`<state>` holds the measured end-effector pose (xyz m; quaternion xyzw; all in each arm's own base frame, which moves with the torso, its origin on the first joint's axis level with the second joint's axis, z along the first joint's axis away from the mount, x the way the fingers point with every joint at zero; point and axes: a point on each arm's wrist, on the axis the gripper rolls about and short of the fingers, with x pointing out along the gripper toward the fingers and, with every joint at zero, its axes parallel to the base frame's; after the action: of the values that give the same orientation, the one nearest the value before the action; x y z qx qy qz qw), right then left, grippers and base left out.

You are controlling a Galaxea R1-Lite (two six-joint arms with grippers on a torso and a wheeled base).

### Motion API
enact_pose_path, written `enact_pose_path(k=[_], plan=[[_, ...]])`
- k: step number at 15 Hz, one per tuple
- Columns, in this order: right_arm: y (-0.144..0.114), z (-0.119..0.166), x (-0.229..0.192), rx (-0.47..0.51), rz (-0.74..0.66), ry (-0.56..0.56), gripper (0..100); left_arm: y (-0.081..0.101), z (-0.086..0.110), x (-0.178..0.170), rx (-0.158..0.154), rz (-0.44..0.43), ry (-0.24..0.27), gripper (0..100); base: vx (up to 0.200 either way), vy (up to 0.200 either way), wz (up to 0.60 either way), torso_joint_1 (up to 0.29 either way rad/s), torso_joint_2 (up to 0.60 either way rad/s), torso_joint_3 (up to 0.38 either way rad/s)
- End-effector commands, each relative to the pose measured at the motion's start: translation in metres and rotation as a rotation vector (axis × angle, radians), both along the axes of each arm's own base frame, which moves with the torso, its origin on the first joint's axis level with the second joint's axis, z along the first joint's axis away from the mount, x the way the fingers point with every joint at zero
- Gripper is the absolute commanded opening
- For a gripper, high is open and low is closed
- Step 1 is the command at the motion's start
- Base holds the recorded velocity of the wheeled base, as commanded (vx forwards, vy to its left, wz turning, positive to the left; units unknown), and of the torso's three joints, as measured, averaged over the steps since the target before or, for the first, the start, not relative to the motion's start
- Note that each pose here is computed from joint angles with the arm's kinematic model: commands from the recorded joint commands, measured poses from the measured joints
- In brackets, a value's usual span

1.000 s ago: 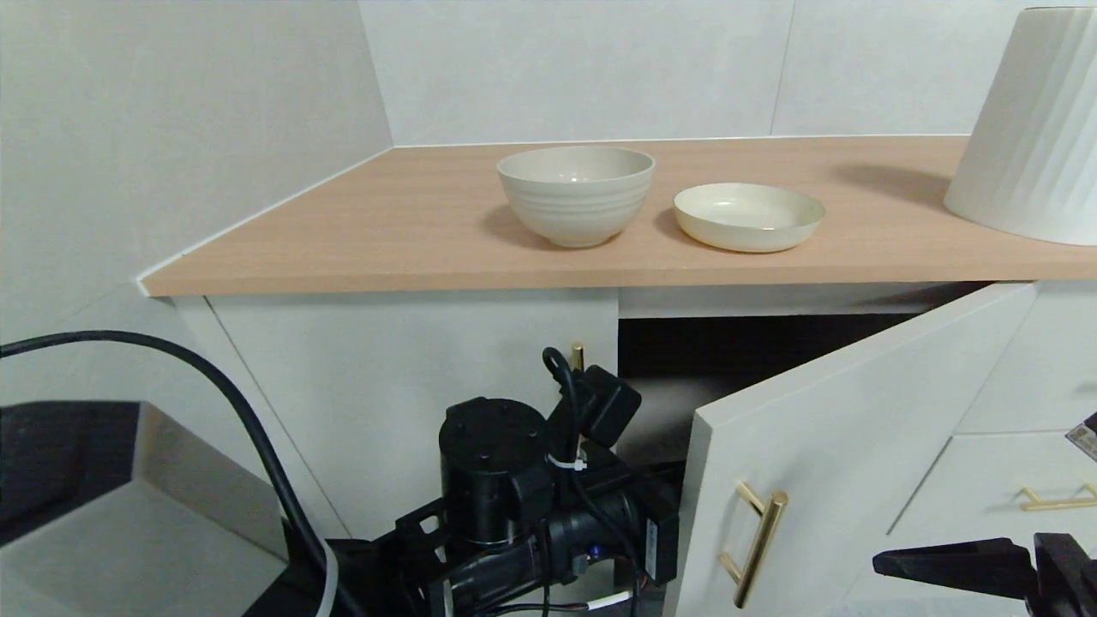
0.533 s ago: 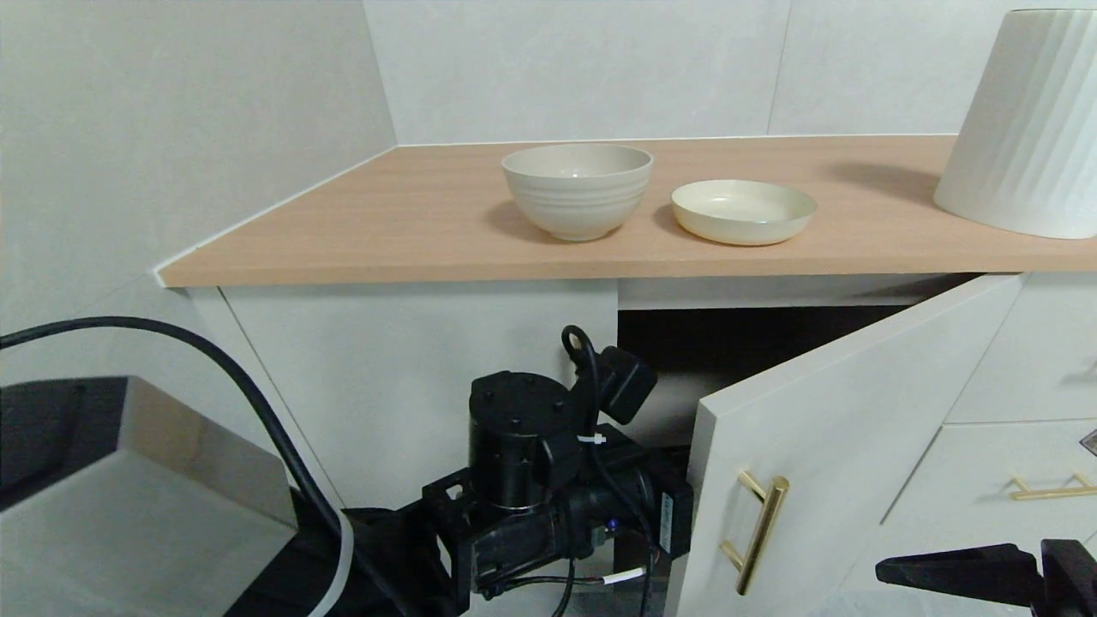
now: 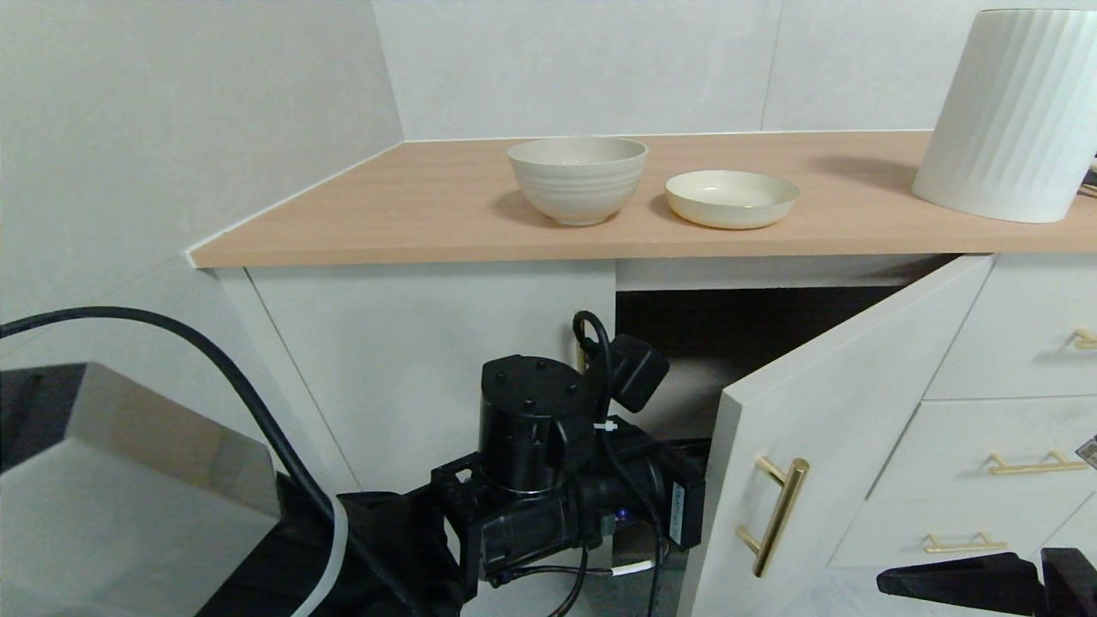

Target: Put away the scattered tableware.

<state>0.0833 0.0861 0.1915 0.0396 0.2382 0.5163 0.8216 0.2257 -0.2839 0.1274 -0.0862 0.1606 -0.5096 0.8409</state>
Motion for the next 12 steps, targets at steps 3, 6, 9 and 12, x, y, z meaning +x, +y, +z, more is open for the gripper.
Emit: enact_pose_path(k=[3, 6, 9, 12], plan=[[0.001, 0.000, -0.001, -0.001, 0.015, 0.001, 100, -0.007, 0.005, 0.005, -0.002, 0.002, -0.002, 0, -0.067, 0.000, 0.00, -0.001, 0.00, -0.001], [0.000, 0.001, -0.003, 0.007, 0.016, -0.006, 100, -0.011, 0.010, 0.008, -0.002, 0.000, -0.002, 0, 0.000, 0.000, 0.00, 0.000, 0.00, 0.000], [0.000, 0.001, -0.003, 0.007, 0.016, -0.006, 100, -0.015, 0.010, 0.012, 0.002, 0.003, 0.001, 0, -0.067, 0.000, 0.00, -0.001, 0.00, 0.001], [0.000, 0.001, -0.003, 0.006, 0.016, -0.007, 100, -0.022, 0.013, 0.017, 0.008, 0.006, 0.006, 0, -0.200, 0.000, 0.00, 0.010, 0.00, -0.004]])
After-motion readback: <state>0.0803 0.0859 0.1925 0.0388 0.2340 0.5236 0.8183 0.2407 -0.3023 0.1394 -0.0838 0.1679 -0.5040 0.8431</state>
